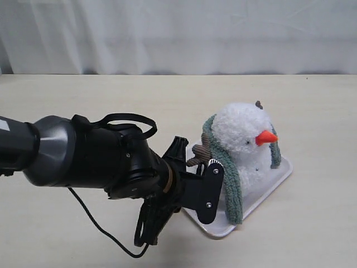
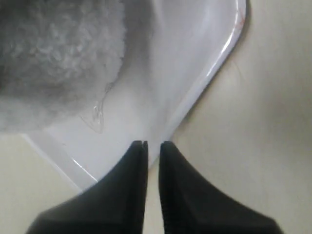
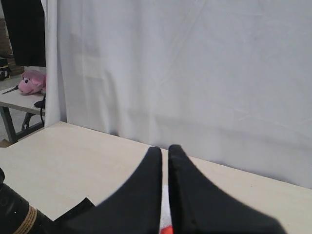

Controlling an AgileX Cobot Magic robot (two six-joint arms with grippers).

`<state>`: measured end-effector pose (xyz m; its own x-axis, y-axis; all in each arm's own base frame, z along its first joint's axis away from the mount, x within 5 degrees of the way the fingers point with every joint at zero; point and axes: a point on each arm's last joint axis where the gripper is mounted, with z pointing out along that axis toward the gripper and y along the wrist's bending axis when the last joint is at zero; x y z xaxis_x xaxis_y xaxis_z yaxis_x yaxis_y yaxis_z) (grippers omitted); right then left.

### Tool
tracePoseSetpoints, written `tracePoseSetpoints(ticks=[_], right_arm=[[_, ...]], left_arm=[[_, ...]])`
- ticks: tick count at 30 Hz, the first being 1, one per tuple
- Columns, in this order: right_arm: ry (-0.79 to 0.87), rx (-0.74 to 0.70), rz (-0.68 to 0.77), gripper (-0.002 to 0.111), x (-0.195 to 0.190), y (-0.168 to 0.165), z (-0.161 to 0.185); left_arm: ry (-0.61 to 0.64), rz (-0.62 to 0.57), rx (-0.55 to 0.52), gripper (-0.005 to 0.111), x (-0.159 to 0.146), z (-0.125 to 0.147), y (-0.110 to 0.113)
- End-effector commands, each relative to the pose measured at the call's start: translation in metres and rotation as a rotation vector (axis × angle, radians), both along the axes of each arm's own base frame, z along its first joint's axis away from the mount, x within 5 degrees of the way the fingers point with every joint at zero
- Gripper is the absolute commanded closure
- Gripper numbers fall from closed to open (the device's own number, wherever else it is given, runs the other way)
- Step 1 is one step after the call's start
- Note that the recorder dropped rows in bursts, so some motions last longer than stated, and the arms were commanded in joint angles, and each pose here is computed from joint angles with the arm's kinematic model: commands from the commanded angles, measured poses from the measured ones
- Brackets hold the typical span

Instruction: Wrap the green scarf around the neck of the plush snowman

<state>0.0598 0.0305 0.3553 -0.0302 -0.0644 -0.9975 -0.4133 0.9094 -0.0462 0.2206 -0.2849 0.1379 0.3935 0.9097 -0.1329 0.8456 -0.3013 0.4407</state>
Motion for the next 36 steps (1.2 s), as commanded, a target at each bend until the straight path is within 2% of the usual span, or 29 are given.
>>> tracePoseSetpoints(ticks=[1,4,8,16,25,29,30,36], right_arm=[[-0.002,-0.003,-0.001,0.104,0.000,0.000,-0.001],[-0.002,-0.003,-0.001,0.104,0.000,0.000,-0.001],[-0.002,-0.003,-0.001,0.104,0.000,0.000,-0.001],[-0.002,-0.003,-0.001,0.104,0.000,0.000,-0.001],[-0.003,-0.005,-0.001,0.104,0.000,0.000,-0.001],[-0.003,-0.005,-0.001,0.104,0.000,0.000,-0.001],[-0.003,-0.005,-0.001,0.104,0.000,0.000,-0.001],[-0.003,-0.005,-0.001,0.104,0.000,0.000,-0.001]], left_arm=[[-0.002,-0.044,0.027,0.074,0.000,-0.008,0.001],[-0.003,-0.094,0.080,0.066,0.000,-0.017,0.002],[-0.027,-0.149,0.131,0.065,0.002,-0.026,0.002],[-0.068,-0.184,0.009,0.065,0.004,-0.026,-0.010],[-0.012,-0.171,0.112,0.065,0.003,-0.047,-0.003],[-0.019,-0.180,0.102,0.066,0.003,-0.048,-0.004],[-0.021,-0.182,0.098,0.068,0.003,-0.048,-0.004],[-0.022,-0.187,0.151,0.106,0.006,-0.049,0.002]])
